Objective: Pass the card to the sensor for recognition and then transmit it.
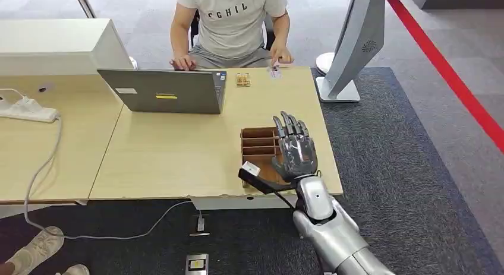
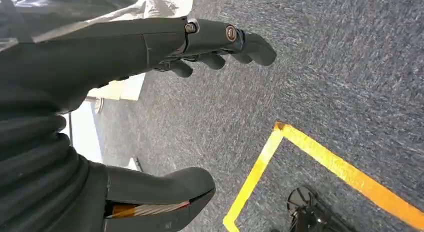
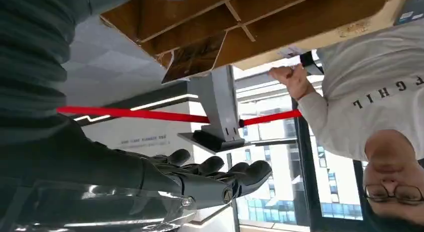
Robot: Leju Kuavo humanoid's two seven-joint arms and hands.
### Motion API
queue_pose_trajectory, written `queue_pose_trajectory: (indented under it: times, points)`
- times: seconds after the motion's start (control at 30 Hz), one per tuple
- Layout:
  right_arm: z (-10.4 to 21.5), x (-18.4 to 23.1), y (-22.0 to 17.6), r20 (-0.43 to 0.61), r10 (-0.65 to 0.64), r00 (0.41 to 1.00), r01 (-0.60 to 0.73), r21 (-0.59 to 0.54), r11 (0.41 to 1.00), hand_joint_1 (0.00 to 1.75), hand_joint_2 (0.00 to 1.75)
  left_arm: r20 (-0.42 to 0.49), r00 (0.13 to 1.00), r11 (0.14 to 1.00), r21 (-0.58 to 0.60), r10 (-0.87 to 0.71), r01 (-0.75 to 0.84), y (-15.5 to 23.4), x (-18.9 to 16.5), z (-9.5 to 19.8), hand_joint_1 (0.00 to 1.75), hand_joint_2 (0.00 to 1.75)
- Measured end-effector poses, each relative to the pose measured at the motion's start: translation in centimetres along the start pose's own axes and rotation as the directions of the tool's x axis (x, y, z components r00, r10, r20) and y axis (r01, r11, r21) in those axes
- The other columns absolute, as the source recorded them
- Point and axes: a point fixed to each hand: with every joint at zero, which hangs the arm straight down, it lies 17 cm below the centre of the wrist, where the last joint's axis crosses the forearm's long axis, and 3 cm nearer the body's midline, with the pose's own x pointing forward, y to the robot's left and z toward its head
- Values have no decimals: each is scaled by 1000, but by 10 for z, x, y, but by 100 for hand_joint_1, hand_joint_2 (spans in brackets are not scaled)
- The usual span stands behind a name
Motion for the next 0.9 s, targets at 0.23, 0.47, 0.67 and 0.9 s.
queue_pose_trajectory:
  times: [0.23, 0.47, 0.67, 0.9]
  points:
    - [-6, -11, 11, -36, 18, 999, -18, 21, 1000, 0, 175, 3, 1000, 1000, 6, 13, -13, 1, 1, 0, 14, 175]
    - [-5, -22, 21, -77, 19, 997, -16, 43, 999, 0, 175, -1, 999, 999, 12, 33, -33, 2, 0, 0, 14, 175]
    - [-7, -41, 20, -116, 20, 993, -16, 36, 999, 0, 175, -1, 1000, 1000, 11, 26, -26, 1, -1, 0, 14, 175]
    - [-6, -68, 19, -168, 54, 984, -49, 38, 998, 157, 175, 8, 1000, 1000, -9, -4, 4, -2, 0, 0, 14, 175]
